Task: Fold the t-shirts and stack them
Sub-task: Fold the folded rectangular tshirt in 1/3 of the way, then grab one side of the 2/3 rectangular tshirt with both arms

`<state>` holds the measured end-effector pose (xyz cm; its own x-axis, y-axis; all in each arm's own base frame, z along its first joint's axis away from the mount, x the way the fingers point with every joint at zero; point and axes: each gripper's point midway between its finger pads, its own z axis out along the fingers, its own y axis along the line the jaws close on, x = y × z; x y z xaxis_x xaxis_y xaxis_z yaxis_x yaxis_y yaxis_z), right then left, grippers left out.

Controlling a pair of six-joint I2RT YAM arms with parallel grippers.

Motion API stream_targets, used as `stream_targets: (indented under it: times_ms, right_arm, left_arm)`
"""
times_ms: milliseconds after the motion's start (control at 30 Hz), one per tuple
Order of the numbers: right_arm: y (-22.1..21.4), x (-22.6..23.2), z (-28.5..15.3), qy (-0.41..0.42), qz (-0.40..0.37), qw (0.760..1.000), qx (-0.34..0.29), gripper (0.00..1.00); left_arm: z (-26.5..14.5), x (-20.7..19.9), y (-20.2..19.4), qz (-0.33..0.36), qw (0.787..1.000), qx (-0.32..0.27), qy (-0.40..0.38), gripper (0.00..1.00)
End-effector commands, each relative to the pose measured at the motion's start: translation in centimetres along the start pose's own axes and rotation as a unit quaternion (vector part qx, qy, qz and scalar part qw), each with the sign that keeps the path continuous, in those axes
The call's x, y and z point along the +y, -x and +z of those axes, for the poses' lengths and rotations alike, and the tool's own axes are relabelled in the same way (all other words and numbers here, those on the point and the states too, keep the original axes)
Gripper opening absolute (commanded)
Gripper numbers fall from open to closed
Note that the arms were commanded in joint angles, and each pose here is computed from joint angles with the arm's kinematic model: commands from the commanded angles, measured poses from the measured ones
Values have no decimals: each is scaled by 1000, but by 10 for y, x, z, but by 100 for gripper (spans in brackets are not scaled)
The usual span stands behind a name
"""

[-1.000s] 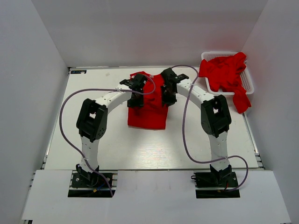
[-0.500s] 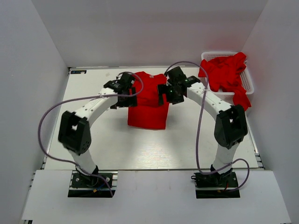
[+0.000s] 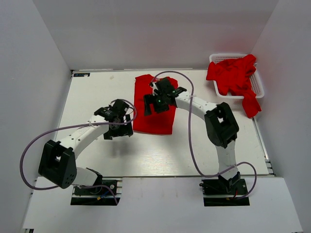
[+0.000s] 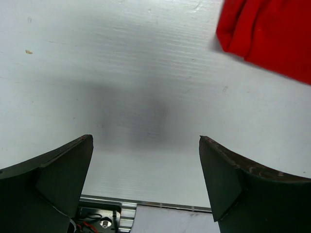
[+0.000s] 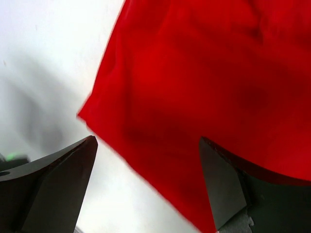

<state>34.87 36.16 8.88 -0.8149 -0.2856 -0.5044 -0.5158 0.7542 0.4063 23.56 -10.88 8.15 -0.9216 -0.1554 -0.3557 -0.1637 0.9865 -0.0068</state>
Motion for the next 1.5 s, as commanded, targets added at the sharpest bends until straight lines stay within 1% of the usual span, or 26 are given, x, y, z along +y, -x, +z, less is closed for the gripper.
stream_targets:
  times_ms: [0,67,100,167,267,300,333,367,400,433,467,500,533,567,633,667,867,1000,1033,1067,1133,1200,1233,1333,1433,1467]
  right_arm:
    - [63,7,-1,9,7,996,-89,90]
    - [65,4,-5,0,12,995,-96,90]
    - [70,7,-18,-1,13,994,-109,90]
    - [72,0,-28,-33,19,991,-125,90]
    - [54,-15,-49,-78,45,987,-129,90]
    - [31,-30,-52,-114,72,984,-115,90]
    - [30,-34,-66,-131,79,980,-129,90]
    - [21,-43,-72,-156,91,975,-125,90]
    - [7,-46,-78,-165,115,972,-123,90]
    - [-17,-56,-75,-182,129,970,-100,90]
    - [-29,-57,-85,-188,137,967,-102,90]
    - [-38,-60,-85,-191,151,965,-97,90]
    - [-44,-60,-86,-194,162,963,-95,90]
    - [-64,-65,-83,-202,172,961,-81,90]
    - [-76,-66,-78,-202,193,958,-66,90]
    - [-87,-72,-72,-215,202,954,-47,90]
    - [-102,-81,-53,-230,217,948,-18,90]
    - [-106,-82,-44,-229,232,945,-10,90]
    - [-111,-83,-41,-231,233,945,-3,90]
    - [-111,-81,-38,-224,237,945,-4,90]
    - [-116,-79,-35,-216,244,945,4,90]
    - [-117,-79,-33,-218,242,946,1,87]
    - [-122,-75,-31,-209,245,947,11,87]
    - [-124,-71,-26,-198,249,948,15,79]
    - [-127,-69,-22,-193,252,948,17,66]
    - [-127,-66,-22,-184,254,949,21,63]
  left_arm:
    - [-14,-7,8,-16,999,-26,-29,100]
    - [-14,-12,13,-18,998,-34,-40,100]
    - [-15,-18,15,-12,998,-37,-55,100]
    - [-16,-31,30,0,995,-61,-84,100]
    - [-14,-54,48,13,989,-81,-124,100]
    - [-10,-60,53,19,989,-77,-126,100]
    - [-6,-62,54,26,989,-72,-123,100]
    - [-2,-66,58,26,989,-73,-123,100]
    - [8,-69,60,28,991,-62,-116,100]
    - [13,-68,61,35,992,-60,-107,100]
    - [20,-66,59,37,994,-52,-92,100]
    - [23,-62,64,37,995,-55,-71,100]
    - [36,-58,58,41,997,-36,-53,100]
    - [40,-59,58,42,997,-33,-51,100]
    - [48,-62,60,42,997,-34,-51,100]
    - [55,-67,59,37,997,-32,-58,100]
    - [71,-64,53,29,998,-20,-42,100]
    - [79,-66,52,29,998,-21,-43,95]
    - [81,-65,46,31,998,-13,-44,92]
    - [84,-63,43,31,999,-12,-44,92]
    - [86,-64,40,31,998,-9,-47,87]
    - [88,-66,38,30,998,-9,-55,84]
    - [90,-70,36,36,997,-8,-69,83]
    - [93,-76,32,54,994,-8,-95,77]
    - [98,-77,30,59,993,-7,-99,64]
    - [100,-75,26,60,994,-3,-97,52]
